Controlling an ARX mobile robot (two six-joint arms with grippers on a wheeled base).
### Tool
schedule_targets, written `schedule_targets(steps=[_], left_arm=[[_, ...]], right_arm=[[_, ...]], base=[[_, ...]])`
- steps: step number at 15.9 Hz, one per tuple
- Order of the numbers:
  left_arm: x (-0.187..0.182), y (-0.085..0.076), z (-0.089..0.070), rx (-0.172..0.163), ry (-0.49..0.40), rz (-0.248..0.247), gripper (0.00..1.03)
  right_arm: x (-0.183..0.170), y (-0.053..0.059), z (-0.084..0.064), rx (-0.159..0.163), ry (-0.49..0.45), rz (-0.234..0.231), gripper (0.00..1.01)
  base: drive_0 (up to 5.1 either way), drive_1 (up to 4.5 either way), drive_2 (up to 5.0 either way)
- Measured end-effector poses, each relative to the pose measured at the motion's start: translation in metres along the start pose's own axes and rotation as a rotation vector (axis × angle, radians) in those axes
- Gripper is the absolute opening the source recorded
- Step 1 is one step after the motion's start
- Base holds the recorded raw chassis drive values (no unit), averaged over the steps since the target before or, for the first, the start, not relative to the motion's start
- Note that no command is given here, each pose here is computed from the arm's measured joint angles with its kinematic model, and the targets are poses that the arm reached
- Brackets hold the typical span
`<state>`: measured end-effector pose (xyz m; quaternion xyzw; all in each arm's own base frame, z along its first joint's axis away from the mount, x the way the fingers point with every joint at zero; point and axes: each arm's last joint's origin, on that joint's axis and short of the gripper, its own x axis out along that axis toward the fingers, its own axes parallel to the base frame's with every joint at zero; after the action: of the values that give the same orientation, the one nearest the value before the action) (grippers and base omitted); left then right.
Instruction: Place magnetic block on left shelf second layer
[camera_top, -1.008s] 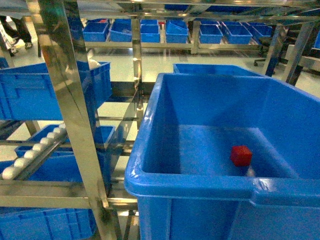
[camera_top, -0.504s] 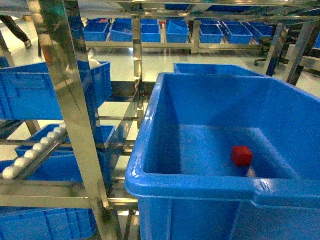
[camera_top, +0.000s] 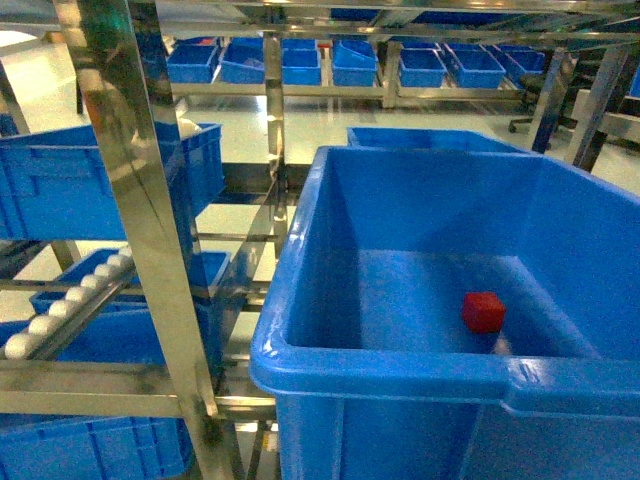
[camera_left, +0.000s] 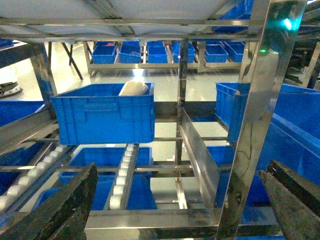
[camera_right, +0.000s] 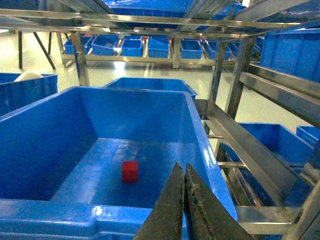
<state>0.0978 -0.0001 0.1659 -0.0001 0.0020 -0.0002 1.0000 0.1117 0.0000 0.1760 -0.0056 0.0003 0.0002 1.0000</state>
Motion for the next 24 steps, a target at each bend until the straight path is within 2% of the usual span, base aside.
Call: schedule_targets(steps=[1,3,5,6,7,9,10,13,15,24], left_arm=[[0.000,0.000,0.000,0.000,0.000,0.000,0.98],[0.000,0.000,0.000,0.000,0.000,0.000,0.98],[0.000,0.000,0.000,0.000,0.000,0.001,0.98],[0.000,0.000,0.000,0.000,0.000,0.000,0.98],[0.000,0.000,0.000,0.000,0.000,0.000,0.98],[0.000,0.000,0.000,0.000,0.000,0.000,0.98],[0.000,0.000,0.000,0.000,0.000,0.000,0.98],[0.000,0.000,0.000,0.000,0.000,0.000,0.98],[0.000,0.000,0.000,0.000,0.000,0.000,0.98],[0.000,0.000,0.000,0.000,0.000,0.000,0.98]], right_arm=[[-0.001,0.000,-0.005,0.000,-0.019,-0.001,0.02],[-0.003,0.000,-0.005,0.000,-0.017,-0.001,0.02],[-0.013,0.000,-0.011,0.000,0.022,0.000,0.02],[-0.015,0.000,-0.006,0.000,-0.027,0.000,0.02],[-0.014,0.000,-0.009,0.000,0.004,-0.001,0.02],[-0.015,0.000,-0.009,0.000,-0.004,0.000,0.02],[-0.015,0.000,-0.009,0.000,-0.005,0.000,0.06],[-0.015,0.000,-0.009,0.000,-0.005,0.000,0.45],[-0.015,0.000,-0.009,0.000,-0.005,0.000,0.96],[-0.015,0.000,-0.009,0.000,-0.005,0.000,0.98]], base=[[0.0,0.00,0.0],[0.0,0.00,0.0],[0.0,0.00,0.0],[0.0,0.00,0.0],[0.0,0.00,0.0],[0.0,0.00,0.0],[0.0,0.00,0.0],[0.0,0.00,0.0],[0.0,0.00,0.0],[0.0,0.00,0.0]])
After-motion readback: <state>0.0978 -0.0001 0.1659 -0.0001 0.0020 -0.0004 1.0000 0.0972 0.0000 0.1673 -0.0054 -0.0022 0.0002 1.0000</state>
